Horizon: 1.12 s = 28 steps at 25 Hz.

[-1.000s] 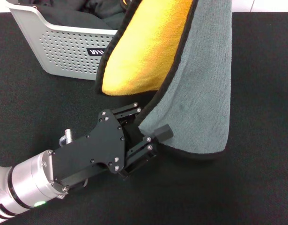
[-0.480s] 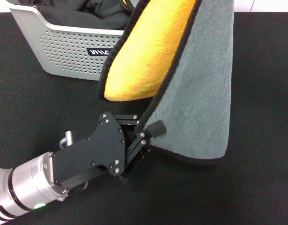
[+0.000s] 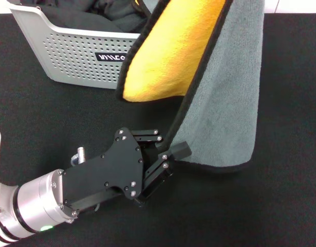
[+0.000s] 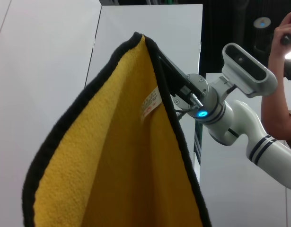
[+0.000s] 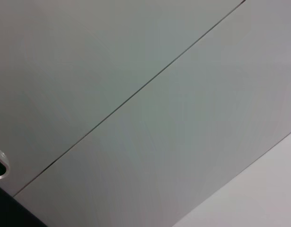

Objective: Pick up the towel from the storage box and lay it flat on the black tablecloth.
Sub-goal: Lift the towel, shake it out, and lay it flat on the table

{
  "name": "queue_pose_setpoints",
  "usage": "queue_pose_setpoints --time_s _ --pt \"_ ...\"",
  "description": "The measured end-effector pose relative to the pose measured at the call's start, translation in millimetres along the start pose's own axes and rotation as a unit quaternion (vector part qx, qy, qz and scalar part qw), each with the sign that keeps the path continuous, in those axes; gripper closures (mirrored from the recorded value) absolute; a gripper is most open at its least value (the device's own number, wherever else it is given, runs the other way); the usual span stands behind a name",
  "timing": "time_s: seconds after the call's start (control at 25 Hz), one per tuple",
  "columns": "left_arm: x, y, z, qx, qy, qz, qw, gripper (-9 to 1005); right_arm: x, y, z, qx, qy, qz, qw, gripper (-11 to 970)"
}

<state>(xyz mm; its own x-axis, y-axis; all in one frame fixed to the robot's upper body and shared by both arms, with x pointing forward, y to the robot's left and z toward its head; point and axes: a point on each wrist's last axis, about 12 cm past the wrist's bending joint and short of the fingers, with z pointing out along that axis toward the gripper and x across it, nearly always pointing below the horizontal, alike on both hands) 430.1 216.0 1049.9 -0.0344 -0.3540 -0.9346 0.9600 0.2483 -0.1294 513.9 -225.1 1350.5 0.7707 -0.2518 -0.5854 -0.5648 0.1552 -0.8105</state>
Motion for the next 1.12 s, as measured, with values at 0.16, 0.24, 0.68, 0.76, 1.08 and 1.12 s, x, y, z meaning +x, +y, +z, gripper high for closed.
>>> queue_pose_setpoints --time_s 0.16,0.24,0.68,0.76,1.08,1.12 --pt "-0.3 0.2 -0.4 -0.003 -0.001 0.001 1.000 881 0.1 -0.1 -0.8 0.001 0.001 0.000 1.000 930" --pt "-0.4 0.6 0.2 -0.001 -0.001 0.001 1.000 870 0.0 -0.2 -0.8 0.001 0.001 -0.001 1.000 930" --pt "-0.1 1.1 1.0 0.000 0.001 0.003 1.000 813 -6.5 -4.1 2.4 0.005 -0.008 -0.014 1.000 929" --pt "0.0 1.1 1.0 0.001 0.001 0.003 1.000 814 -7.7 -5.3 3.1 0.007 -0.009 -0.018 1.000 929" --pt "0.0 1.3 0.8 -0.002 0.001 0.004 1.000 819 -12.4 -6.4 3.6 0.010 -0.010 -0.028 0.999 928" --pt "0.0 1.3 0.8 -0.002 0.001 0.004 1.000 820 -12.5 -6.4 3.5 0.010 -0.010 -0.028 0.999 928"
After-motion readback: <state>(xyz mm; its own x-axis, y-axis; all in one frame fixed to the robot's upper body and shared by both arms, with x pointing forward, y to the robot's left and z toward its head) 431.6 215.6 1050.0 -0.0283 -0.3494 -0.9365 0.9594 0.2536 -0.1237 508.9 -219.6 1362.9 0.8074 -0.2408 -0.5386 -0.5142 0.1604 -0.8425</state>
